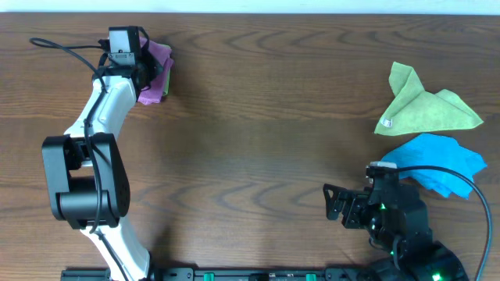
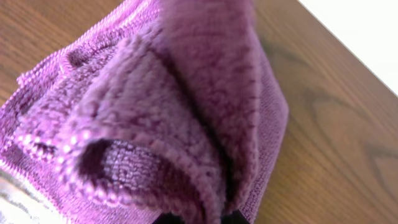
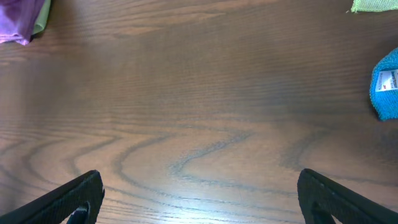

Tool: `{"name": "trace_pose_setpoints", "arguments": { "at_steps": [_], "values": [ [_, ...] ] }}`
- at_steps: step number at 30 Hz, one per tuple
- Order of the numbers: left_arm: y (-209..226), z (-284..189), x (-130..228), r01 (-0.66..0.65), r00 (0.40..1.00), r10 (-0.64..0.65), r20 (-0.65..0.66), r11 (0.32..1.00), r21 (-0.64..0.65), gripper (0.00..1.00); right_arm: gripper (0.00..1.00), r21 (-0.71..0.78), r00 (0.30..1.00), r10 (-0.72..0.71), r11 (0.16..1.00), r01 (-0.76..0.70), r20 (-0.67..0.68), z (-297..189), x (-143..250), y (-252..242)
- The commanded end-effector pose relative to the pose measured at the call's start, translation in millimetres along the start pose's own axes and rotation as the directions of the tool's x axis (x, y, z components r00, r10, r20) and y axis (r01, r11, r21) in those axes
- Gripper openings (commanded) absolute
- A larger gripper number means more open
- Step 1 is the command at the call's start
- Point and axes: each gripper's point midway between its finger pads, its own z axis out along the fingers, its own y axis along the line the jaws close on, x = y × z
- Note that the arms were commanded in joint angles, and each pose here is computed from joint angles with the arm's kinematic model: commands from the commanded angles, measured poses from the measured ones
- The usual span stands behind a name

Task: Fold the cloth
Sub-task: 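Carry the folded purple cloth with the left gripper to the top-left stack, then place the cloth on the stack and open the left gripper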

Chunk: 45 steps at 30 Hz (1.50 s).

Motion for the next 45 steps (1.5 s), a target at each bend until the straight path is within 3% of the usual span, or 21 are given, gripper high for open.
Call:
{"name": "trace_pose_setpoints", "arguments": {
  "at_steps": [1,4,10,17,31,33,37,39,40,41,45],
  "values": [
    [6.1,2.0,-0.1,0.009,1.0,-0.009,-0.001,1.0,-0.025,0.18,0.99,0.014,1.0,0.019,1.0,-0.019,0.008,0.2,-0.4,-3.7],
    [7.4,1.8,1.9,0.008,1.0,-0.008,-0.01,0.999,-0.031,0.29,0.99,0.014,1.0,0.019,1.0,-0.019,0.008,0.2,-0.4,-3.7],
    [8.7,-2.7,2.9,-0.036,0.999,0.035,-0.02,0.999,-0.037,0.62,0.99,0.014,1.0,0.019,1.0,-0.019,0.008,0.2,-0.4,-3.7],
    [2.8,-27.5,-8.1,-0.077,0.997,0.077,0.006,0.997,-0.02,0.79,0.99,0.014,1.0,0.019,1.0,-0.019,0.008,0.2,-0.4,-3.7],
    [-20.4,-98.6,-47.3,-0.116,0.983,0.106,0.152,0.992,0.057,0.84,0.99,0.014,1.0,0.019,1.0,-0.019,0.008,0.2,-0.4,-3.7],
    [-22.6,-100.6,-50.4,-0.116,0.981,0.104,0.166,0.991,0.066,0.82,0.99,0.014,1.0,0.019,1.0,-0.019,0.008,0.2,-0.4,-3.7],
    [-23.2,-100.5,-49.4,-0.117,0.981,0.104,0.162,0.991,0.069,0.61,0.99,0.014,1.0,0.019,1.0,-0.019,0.008,0.2,-0.4,-3.7],
    [-22.7,-100.4,-49.0,-0.117,0.982,0.105,0.16,0.991,0.067,0.24,0.99,0.014,1.0,0.019,1.0,-0.019,0.008,0.2,-0.4,-3.7],
    [-22.2,-100.2,-49.3,-0.117,0.981,0.105,0.161,0.991,0.064,0.1,0.99,0.014,1.0,0.019,1.0,-0.019,0.008,0.2,-0.4,-3.7],
    [-22.0,-100.1,-49.7,-0.117,0.981,0.105,0.163,0.991,0.063,0.06,0.99,0.014,1.0,0.019,1.0,-0.019,0.008,0.2,-0.4,-3.7],
    [-13.1,-85.4,-49.3,-0.11,0.981,0.107,0.164,0.994,0.013,0.06,0.99,0.014,1.0,0.019,1.0,-0.019,0.008,0.2,-0.4,-3.7]
  ]
}}
